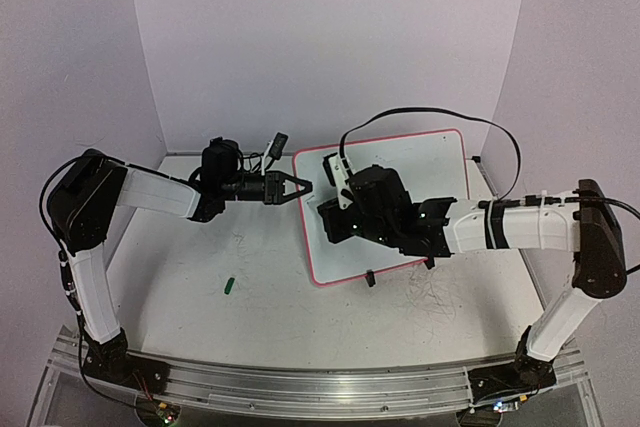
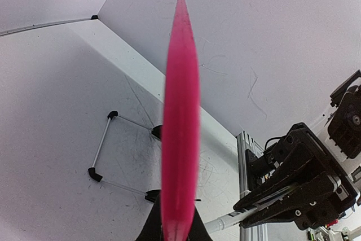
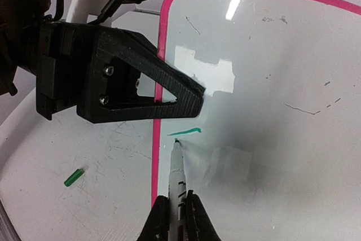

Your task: Write a sentence on the whiteboard

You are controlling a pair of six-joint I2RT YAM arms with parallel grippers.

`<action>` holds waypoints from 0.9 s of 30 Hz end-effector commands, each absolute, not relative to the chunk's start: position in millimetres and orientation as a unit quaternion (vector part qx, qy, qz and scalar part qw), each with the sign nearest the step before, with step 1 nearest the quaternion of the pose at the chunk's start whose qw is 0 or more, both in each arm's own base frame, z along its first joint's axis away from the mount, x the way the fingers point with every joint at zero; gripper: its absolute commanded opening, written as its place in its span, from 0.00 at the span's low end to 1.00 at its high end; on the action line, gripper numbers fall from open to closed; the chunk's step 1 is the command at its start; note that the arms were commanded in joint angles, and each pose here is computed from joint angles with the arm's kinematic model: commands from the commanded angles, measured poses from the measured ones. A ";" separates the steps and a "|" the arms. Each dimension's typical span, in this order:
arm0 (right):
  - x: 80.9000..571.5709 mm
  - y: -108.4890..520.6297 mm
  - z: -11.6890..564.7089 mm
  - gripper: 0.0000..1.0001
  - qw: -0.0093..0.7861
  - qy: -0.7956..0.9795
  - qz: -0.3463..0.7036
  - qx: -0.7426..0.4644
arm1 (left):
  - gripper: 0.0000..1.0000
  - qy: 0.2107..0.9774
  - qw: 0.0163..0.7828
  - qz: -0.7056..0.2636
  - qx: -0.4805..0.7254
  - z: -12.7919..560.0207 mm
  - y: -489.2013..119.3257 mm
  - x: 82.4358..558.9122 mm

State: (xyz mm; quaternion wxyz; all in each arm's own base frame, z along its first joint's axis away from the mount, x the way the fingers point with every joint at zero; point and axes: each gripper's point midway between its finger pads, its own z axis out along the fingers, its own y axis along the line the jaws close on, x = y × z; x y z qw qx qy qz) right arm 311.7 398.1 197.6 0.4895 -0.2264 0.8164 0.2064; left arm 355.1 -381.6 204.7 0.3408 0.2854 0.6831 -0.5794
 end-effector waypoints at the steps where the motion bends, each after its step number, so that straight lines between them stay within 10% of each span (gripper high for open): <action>1: 310.7 391.4 191.8 0.00 0.485 0.824 0.200 -0.215 | 0.00 0.658 0.354 -0.593 0.299 238.4 -381.2 353.0; 27: 291.8 382.6 184.4 0.00 0.466 0.832 0.216 -0.210 | 0.00 0.657 0.354 -0.594 0.299 240.7 -381.6 352.1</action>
